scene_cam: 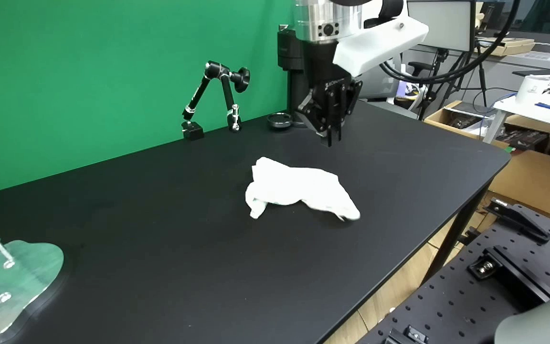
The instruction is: Put the cloth on the table
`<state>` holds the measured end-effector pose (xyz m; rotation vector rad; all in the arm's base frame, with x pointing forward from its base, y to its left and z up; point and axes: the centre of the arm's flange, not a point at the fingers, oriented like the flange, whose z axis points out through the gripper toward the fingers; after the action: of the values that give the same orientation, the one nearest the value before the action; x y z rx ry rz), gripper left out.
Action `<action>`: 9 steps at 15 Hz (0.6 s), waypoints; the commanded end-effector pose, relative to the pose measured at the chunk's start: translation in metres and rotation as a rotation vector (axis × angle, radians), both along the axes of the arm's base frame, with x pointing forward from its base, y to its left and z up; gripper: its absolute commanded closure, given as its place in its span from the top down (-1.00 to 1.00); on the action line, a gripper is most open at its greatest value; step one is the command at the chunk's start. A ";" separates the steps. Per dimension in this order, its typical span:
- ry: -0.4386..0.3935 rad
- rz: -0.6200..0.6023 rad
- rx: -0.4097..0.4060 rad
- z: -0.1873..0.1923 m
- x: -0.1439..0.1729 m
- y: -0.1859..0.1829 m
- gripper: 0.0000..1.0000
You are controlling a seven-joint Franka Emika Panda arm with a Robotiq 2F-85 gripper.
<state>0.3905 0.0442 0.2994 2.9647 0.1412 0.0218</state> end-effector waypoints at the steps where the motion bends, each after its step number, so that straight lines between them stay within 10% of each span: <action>1: -0.016 -0.026 -0.006 0.010 0.000 -0.004 0.05; 9: 0.047 0.034 -0.024 0.029 -0.007 0.000 1.00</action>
<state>0.3871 0.0453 0.3141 2.9633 0.1720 -0.0069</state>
